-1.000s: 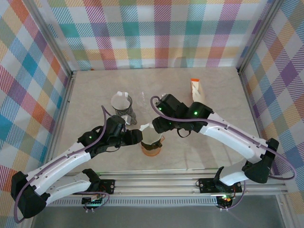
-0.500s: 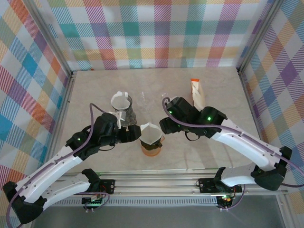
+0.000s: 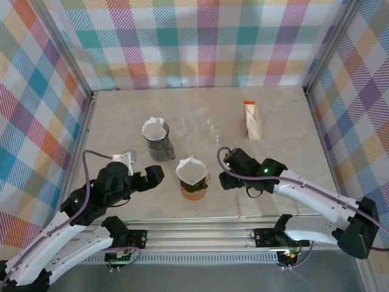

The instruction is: Place the coffee filter in the dripper

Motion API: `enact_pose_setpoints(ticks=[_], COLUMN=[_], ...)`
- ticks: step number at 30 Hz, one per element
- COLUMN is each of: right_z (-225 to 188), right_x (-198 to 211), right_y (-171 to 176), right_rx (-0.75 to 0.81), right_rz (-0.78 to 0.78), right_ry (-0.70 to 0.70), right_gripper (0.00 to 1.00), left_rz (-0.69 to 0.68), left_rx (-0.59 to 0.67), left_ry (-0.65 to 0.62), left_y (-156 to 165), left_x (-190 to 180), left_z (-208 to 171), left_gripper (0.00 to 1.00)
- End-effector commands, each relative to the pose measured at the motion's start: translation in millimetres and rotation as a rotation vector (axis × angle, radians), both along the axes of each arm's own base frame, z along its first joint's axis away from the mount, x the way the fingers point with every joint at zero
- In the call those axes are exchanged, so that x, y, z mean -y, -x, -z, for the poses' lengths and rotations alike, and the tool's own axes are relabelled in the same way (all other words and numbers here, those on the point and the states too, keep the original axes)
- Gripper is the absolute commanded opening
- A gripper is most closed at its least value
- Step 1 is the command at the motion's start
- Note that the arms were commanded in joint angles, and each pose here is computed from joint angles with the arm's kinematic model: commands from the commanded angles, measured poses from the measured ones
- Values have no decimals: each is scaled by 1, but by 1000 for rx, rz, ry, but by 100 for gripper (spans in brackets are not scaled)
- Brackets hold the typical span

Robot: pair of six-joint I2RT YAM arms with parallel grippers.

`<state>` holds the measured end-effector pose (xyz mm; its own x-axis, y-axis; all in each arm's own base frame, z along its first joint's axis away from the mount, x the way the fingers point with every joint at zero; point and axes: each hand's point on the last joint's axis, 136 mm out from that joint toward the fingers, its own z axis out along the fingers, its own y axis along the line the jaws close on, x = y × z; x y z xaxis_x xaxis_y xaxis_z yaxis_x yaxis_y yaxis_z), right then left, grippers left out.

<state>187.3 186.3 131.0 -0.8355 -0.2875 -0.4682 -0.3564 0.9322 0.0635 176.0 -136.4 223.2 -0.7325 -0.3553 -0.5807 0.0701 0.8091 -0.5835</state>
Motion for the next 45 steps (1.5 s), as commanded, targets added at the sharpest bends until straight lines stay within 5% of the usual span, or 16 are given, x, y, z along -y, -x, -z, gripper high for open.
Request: enact_pose_setpoints(ticks=[1, 16, 45], right_z=[12, 65, 79], right_x=[-34, -84, -156], right_y=[3, 13, -3], right_rx=[-28, -141, -177], right_rz=[-39, -24, 12], right_ry=[-190, -492, -687], right_gripper=[72, 33, 23], left_rz=[-67, -129, -140], left_rx=[-49, -77, -67], left_ry=[-39, 0, 14], left_y=[4, 14, 21], left_x=[-16, -30, -38], left_z=[23, 40, 34], left_gripper=[100, 100, 100])
